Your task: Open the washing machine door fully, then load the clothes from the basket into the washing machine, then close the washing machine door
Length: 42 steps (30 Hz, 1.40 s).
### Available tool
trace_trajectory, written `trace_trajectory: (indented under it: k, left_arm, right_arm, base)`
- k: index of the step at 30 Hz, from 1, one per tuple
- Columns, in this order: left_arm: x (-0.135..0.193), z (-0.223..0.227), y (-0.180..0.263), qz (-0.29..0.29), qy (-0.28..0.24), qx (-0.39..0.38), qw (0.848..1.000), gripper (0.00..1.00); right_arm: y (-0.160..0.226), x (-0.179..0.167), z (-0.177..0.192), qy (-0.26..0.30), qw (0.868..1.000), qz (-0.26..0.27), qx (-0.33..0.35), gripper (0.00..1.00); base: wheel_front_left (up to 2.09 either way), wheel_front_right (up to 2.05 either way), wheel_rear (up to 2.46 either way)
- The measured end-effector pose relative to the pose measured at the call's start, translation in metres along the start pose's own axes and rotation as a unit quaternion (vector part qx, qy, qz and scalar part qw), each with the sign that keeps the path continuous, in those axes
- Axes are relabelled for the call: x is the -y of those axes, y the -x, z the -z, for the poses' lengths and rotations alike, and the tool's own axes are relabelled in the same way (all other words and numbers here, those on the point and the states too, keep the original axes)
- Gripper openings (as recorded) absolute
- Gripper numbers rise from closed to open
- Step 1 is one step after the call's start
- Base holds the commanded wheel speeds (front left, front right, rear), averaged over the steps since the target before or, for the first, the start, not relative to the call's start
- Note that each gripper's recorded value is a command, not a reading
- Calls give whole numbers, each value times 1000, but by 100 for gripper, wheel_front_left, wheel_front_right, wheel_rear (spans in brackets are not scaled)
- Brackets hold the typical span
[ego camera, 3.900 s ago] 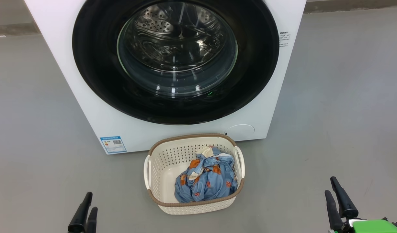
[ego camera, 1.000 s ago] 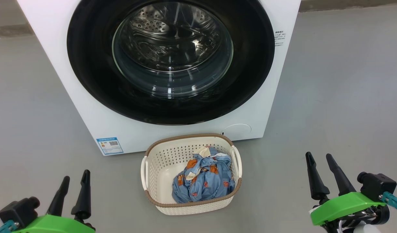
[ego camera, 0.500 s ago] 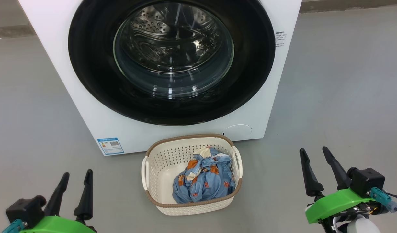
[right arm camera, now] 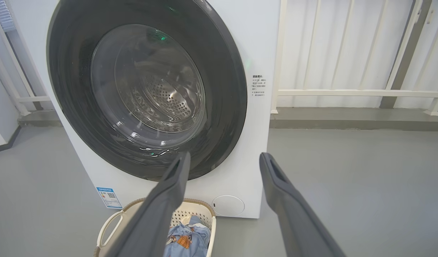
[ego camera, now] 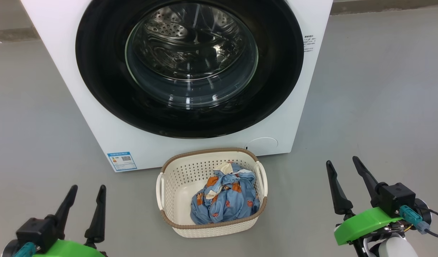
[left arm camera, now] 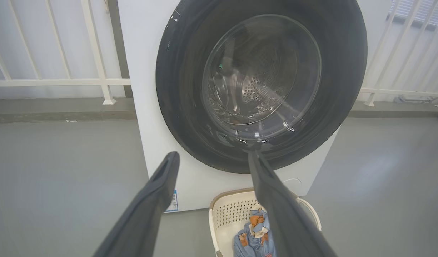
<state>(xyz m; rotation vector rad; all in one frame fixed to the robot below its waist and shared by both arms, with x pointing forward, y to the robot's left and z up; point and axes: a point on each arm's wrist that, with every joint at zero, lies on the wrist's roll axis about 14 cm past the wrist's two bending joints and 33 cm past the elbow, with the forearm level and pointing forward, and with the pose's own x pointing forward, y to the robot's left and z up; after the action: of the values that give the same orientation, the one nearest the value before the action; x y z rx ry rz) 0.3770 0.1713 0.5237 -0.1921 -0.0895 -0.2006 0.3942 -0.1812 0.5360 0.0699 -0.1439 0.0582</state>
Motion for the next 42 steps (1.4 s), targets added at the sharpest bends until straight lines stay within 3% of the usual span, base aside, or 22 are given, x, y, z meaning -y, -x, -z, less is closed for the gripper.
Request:
trace_trajectory:
  k: [8, 15, 42]
  left_arm:
    - [2, -6, -3, 14, -39, 9, 999, 100]
    - [2, -6, -3, 13, -39, 9, 999, 100]
    - [-16, 4, 1, -19, -45, -7, 999, 100]
  right_arm:
    - [-1, -3, 2, 16, 1000, -7, 1, 100]
    - [-1, 0, 5, -10, 1000, 1, -3, 100]
    - [3, 22, 14, -17, 999, 35, -17, 100]
  base:
    - [0, 0, 0]
    - [0, 0, 0]
    - [0, 0, 0]
